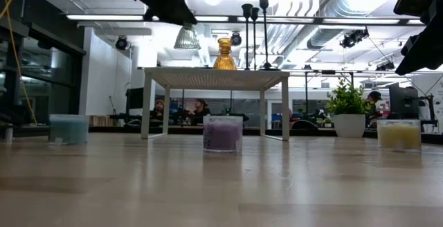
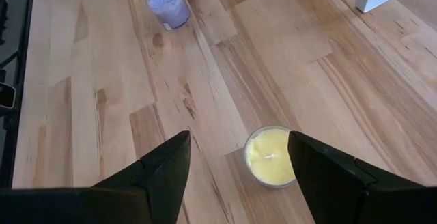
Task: Pick & Place candle stick holders
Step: Put the gray candle holder on the shelf
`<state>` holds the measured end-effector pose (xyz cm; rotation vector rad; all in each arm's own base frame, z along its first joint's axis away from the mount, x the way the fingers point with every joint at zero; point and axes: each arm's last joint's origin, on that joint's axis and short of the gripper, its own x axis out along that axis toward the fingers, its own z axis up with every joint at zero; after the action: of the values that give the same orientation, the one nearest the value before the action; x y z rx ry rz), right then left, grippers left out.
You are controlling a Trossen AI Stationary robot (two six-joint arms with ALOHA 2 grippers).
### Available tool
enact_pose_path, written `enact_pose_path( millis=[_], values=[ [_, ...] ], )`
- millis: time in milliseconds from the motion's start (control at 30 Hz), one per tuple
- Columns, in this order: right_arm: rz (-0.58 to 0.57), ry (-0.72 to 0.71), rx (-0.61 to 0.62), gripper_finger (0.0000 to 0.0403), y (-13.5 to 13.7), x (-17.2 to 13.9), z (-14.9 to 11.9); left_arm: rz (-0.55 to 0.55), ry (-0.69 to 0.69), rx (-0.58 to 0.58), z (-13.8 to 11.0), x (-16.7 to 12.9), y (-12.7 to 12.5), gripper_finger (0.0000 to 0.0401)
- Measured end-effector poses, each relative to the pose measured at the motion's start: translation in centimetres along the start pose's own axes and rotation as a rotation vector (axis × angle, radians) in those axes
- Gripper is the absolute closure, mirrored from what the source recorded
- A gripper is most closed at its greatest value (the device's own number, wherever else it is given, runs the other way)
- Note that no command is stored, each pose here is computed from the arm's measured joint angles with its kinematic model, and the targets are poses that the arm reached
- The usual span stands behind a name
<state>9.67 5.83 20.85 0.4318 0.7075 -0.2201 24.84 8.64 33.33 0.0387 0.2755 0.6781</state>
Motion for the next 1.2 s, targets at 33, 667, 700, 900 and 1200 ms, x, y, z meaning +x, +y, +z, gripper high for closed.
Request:
enact_pose_path(
  millis=[33, 667, 700, 900, 1200],
  values=[
    [0.000, 0.000, 0.000, 0.0164, 0.0, 0.0, 0.0, 0.007, 0.002, 0.005, 0.2, 0.3, 0.6, 0.0263],
    [0.000, 0.000, 0.046, 0.0164, 0.0, 0.0, 0.0, 0.074, 0.060, 0.020, -1.8, 8.2, 5.2, 0.0263],
    [-0.001, 0.000, 0.046, 0.0164, 0.0, 0.0, 0.0, 0.080, 0.066, 0.022, -2.0, 8.4, 5.4, 0.0263],
    [0.000, 0.000, 0.053, 0.0164, 0.0, 0.0, 0.0, 0.090, 0.023, 0.062, -2.1, 9.4, 5.5, 0.0263],
    [0.004, -0.003, 0.058, 0.0164, 0.0, 0.0, 0.0, 0.077, 0.005, 0.097, -2.8, 10.7, 5.2, 0.0263]
  ],
)
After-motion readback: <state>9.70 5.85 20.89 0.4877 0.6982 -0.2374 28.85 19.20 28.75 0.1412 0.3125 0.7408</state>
